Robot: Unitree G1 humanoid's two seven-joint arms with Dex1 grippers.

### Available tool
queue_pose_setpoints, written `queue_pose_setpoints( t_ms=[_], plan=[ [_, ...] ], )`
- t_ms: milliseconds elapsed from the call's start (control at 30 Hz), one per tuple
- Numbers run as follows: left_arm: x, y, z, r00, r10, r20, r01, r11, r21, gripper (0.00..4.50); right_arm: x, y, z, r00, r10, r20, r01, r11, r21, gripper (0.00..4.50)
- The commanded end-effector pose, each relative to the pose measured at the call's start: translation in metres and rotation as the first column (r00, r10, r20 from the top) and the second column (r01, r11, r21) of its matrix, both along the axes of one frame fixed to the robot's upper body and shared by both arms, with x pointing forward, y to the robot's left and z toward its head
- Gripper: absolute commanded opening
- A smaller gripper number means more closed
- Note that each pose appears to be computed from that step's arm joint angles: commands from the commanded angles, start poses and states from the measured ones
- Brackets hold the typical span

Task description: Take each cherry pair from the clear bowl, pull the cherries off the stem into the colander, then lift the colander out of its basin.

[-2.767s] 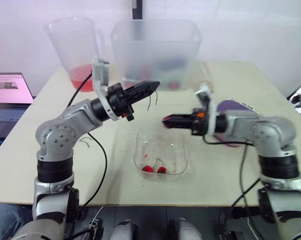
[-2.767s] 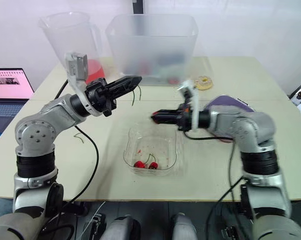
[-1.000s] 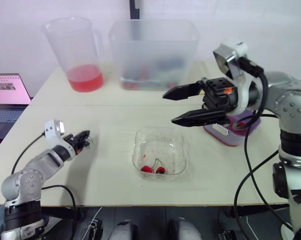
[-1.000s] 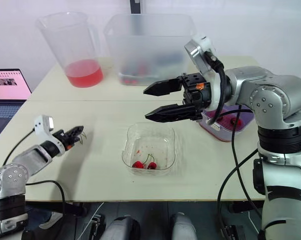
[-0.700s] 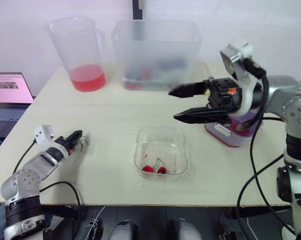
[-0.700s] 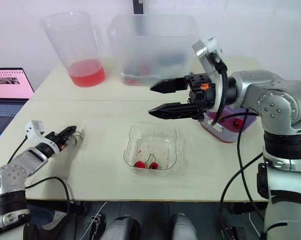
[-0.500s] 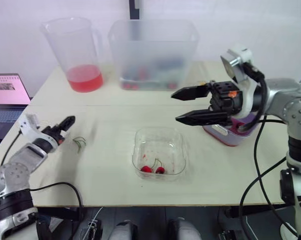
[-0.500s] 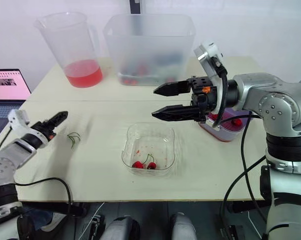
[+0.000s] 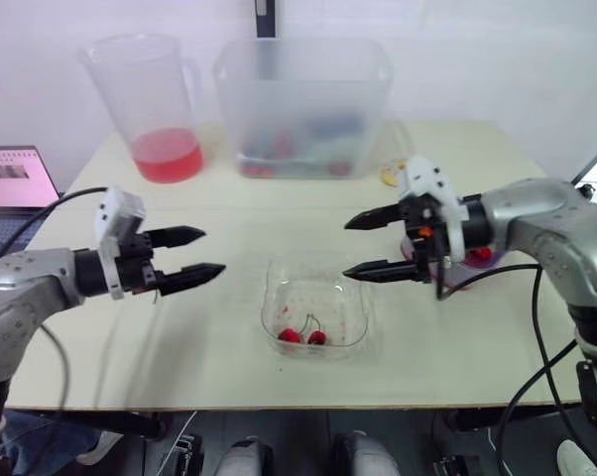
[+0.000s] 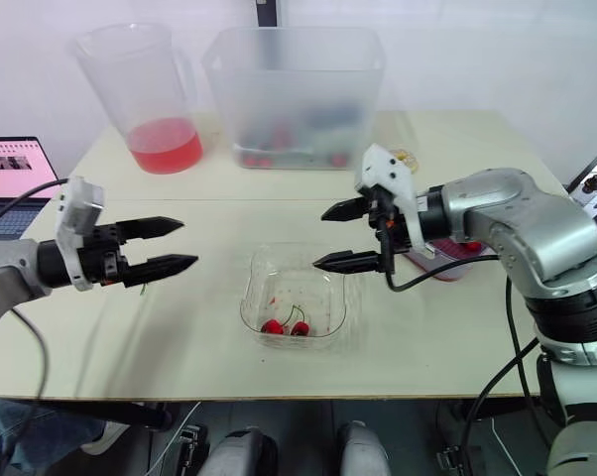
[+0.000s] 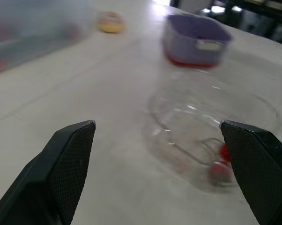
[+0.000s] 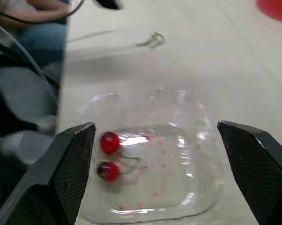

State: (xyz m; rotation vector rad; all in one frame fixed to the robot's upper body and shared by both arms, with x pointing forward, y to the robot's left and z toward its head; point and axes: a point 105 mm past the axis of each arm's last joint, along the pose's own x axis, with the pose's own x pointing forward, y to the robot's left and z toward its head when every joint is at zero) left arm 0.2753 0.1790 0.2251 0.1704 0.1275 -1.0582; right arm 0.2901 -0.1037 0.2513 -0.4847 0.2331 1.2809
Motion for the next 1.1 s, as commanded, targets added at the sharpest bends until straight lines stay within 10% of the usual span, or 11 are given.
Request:
queue_pose_setpoints(
  t_ms=[33,233,867,1100],
  plan=[
    [-0.013,-0.012,0.006,0.992,-0.118,0.043,0.114,0.99,0.089,4.46,-0.002,0.009,-0.006,0.996,-0.058,-0.06,0.053,0.995,-0.087,4.5],
    [-0.018,-0.02,0.0,0.988,-0.147,0.043,0.144,0.987,0.075,4.46,-0.012,0.036,-0.05,0.918,-0.115,-0.381,0.026,0.972,-0.232,4.5],
    [-0.006,-0.012,-0.02,0.996,0.006,0.09,-0.017,0.992,0.124,4.46,0.004,0.058,-0.109,0.962,-0.118,-0.246,-0.003,0.897,-0.442,4.5],
    [-0.002,-0.009,-0.02,0.995,0.023,0.101,-0.036,0.991,0.127,4.5,0.013,0.057,-0.114,0.972,-0.125,-0.199,0.023,0.894,-0.447,1.59]
  ],
)
